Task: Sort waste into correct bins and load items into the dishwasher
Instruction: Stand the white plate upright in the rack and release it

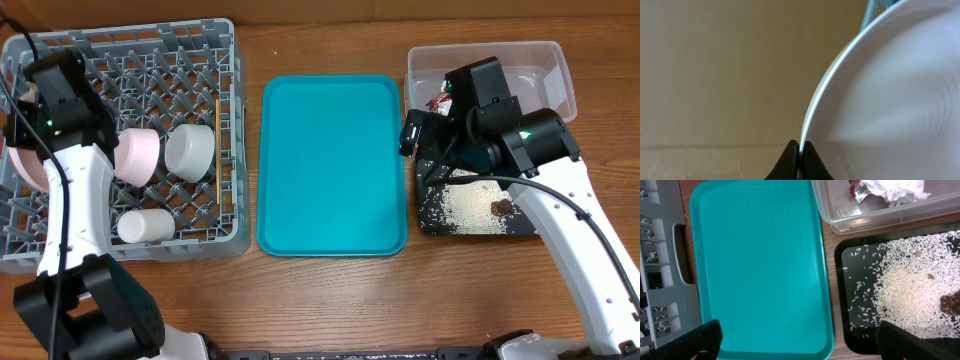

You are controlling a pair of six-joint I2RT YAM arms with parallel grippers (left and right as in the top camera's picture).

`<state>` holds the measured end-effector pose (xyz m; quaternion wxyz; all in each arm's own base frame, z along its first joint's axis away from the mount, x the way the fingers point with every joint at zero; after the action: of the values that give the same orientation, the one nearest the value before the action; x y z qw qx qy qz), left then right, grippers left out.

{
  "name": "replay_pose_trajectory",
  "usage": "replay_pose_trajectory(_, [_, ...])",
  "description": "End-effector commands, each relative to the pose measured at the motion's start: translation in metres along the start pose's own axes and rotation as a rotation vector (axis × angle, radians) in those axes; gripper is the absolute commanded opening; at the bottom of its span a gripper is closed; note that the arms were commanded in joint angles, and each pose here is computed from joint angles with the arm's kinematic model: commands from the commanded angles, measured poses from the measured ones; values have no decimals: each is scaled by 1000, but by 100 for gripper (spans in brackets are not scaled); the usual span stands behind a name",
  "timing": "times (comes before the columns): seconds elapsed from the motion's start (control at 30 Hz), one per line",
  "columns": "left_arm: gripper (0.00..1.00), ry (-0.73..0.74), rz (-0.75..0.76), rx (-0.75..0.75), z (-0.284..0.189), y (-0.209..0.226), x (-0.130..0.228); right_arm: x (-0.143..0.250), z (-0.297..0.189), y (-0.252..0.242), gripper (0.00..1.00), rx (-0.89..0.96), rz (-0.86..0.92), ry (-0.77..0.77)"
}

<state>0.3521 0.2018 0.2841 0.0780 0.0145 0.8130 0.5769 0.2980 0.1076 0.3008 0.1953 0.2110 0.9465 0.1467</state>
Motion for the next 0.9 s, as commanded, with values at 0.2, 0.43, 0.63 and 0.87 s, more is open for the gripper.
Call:
replay_pose_trajectory(0.2, [10,6,130,15,12,-35,-18,0,-1,-1,100,-3,3,-6])
replay_pose_trajectory(0.43, [8,-31,145,17,1,-47,-31,0,-1,-1,100,-1,3,-5])
replay_pose_trajectory(0.63, [22,-89,154,16,-19,-54,-44,0,-1,-1,100,-1,3,-5])
replay_pose_trajectory(0.87, [25,-136,201,27,-41,-66,-54,0,-1,-1,100,-2,3,-5])
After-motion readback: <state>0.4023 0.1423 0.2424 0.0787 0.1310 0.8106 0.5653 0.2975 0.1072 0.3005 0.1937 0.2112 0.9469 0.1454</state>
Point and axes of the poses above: each gripper's point midway between its finger pads, its own z axis out along the fingers, its own y axis along the line the jaws close on, x = y × z, the point moved 9 cm from there along -z, back along the fingers, and after that the axes turned 14 degrees about z, right-handed, at the moved point
